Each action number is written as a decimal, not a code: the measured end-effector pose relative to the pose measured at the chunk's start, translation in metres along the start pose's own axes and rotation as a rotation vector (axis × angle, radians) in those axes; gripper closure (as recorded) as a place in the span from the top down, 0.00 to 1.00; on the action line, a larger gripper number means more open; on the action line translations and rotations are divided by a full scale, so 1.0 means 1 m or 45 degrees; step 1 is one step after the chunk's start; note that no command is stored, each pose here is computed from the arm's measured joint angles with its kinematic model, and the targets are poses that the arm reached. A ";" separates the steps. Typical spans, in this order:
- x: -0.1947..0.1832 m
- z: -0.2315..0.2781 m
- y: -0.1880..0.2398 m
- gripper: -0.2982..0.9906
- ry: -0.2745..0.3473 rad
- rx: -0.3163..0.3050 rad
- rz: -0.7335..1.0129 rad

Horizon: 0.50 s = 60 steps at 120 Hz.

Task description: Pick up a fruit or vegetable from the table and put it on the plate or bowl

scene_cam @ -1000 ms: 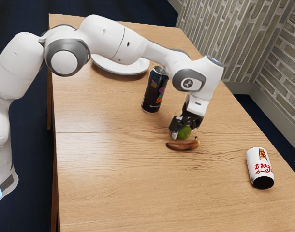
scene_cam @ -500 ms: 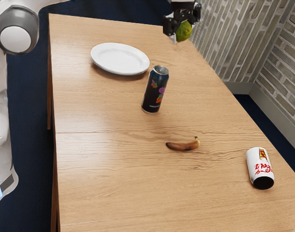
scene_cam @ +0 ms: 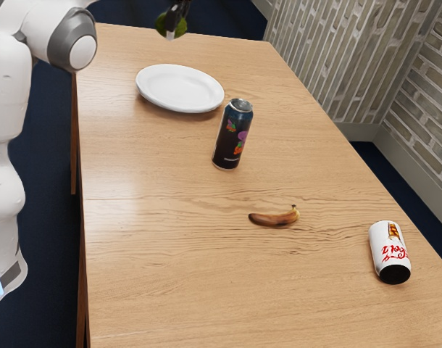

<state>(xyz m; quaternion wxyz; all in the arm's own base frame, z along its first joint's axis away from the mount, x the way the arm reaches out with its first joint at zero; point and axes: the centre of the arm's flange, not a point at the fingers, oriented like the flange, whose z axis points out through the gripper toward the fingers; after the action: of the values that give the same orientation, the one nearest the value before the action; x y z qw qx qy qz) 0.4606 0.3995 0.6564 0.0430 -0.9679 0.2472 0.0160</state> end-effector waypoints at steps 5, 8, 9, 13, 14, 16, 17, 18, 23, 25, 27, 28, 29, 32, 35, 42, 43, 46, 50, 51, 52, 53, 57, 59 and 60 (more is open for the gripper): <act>0.002 0.010 -0.008 0.56 0.022 -0.003 0.025; 0.005 0.017 -0.012 0.56 0.028 -0.004 0.040; 0.006 0.020 -0.014 0.56 0.030 -0.004 0.045; 0.011 0.032 -0.022 0.56 0.041 -0.004 0.066; 0.012 0.036 -0.024 0.56 0.044 -0.004 0.071; 0.015 0.043 -0.028 0.56 0.050 -0.005 0.081; 0.016 0.047 -0.030 0.56 0.052 -0.005 0.085; 0.018 0.050 -0.032 0.56 0.055 -0.004 0.090; 0.026 0.064 -0.039 0.56 0.069 0.007 0.117; 0.028 0.067 -0.041 0.56 0.073 0.014 0.126; 0.030 0.069 -0.043 0.57 0.078 0.021 0.134; 0.031 0.070 -0.044 0.57 0.080 0.026 0.138; 0.032 0.071 -0.045 0.59 0.082 0.029 0.141; 0.033 0.072 -0.047 0.62 0.087 0.041 0.150; 0.034 0.073 -0.048 0.65 0.091 0.052 0.159; 0.035 0.072 -0.051 0.69 0.094 0.079 0.176; 0.035 0.072 -0.051 0.69 0.093 0.082 0.179; 0.036 0.072 -0.052 0.70 0.092 0.092 0.187; 0.036 0.071 -0.052 0.72 0.090 0.104 0.196; 0.036 0.070 -0.052 0.72 0.090 0.107 0.198; 0.036 0.070 -0.053 0.72 0.089 0.109 0.200; 0.036 0.070 -0.053 0.73 0.089 0.111 0.202; 0.036 0.069 -0.053 0.74 0.088 0.120 0.209; 0.035 0.069 -0.053 0.74 0.087 0.123 0.212; 0.035 0.068 -0.054 0.74 0.086 0.125 0.213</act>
<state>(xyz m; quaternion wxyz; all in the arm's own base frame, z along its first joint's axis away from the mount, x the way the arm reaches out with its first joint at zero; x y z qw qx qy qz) 0.5163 0.4359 0.5905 0.0805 -0.9406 0.3290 -0.0254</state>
